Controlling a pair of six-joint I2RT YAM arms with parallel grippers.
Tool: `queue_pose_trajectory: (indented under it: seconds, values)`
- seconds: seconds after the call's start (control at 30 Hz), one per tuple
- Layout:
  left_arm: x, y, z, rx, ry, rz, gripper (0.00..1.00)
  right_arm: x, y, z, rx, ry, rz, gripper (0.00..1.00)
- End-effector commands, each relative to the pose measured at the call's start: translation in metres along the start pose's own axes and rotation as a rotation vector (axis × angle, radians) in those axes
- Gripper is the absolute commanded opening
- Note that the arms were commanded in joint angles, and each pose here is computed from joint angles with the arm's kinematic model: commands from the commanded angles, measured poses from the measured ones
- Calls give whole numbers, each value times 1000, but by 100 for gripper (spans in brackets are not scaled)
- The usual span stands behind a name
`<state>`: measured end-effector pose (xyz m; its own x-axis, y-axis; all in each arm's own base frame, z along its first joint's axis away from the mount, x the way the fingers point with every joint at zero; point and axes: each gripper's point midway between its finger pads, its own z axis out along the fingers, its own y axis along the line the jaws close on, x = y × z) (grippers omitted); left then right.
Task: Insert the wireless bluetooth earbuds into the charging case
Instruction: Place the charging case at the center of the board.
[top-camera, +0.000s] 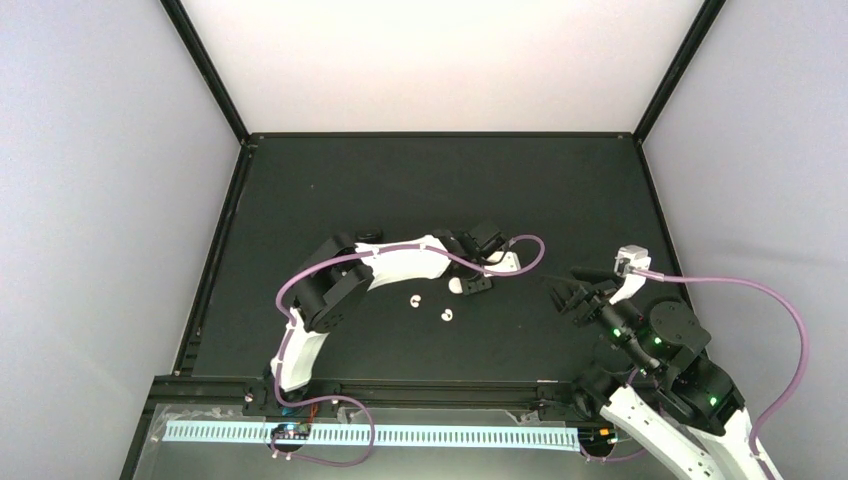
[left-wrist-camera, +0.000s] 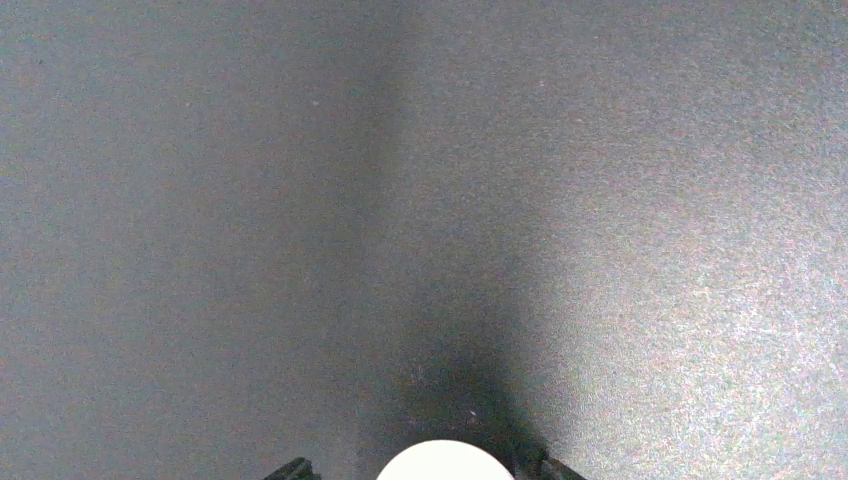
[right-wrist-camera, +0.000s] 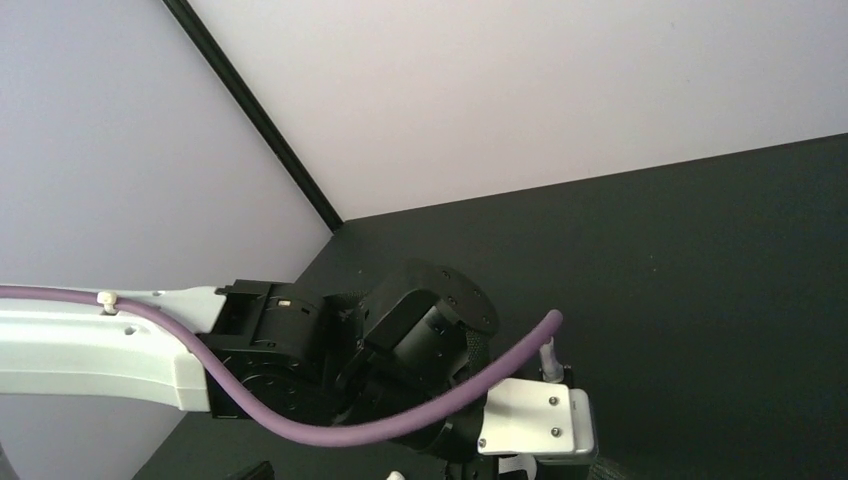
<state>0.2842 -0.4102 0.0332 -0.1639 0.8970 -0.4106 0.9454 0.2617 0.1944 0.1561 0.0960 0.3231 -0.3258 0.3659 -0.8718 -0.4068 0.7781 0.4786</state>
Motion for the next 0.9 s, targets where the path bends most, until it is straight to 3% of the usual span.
queue_pose_trajectory:
  seconds: [0.0,0.13,0.27,0.4,0.67,0.77,0.87]
  values:
    - [-3,2,0,0,-4,-8,65,1,-4,3,26,10,-11,82]
    - [-22,24,-29,-61,-86,-56,98,-4,0,5,25,7,-23,82]
    - [-38,59,-75,-130,-197,-153,99,-6,3,11,24,11,-27,82]
    - [-29,105,-134,-185,-330,-347,99,-3,5,22,22,19,-16,82]
    - [74,187,-254,-377,-562,-820,99,55,-4,105,78,183,51,82]
    - [118,196,-306,-501,-674,-1012,99,87,-7,142,89,254,97,81]
    - [148,181,-321,-570,-702,-1081,99,117,-13,179,106,321,112,81]
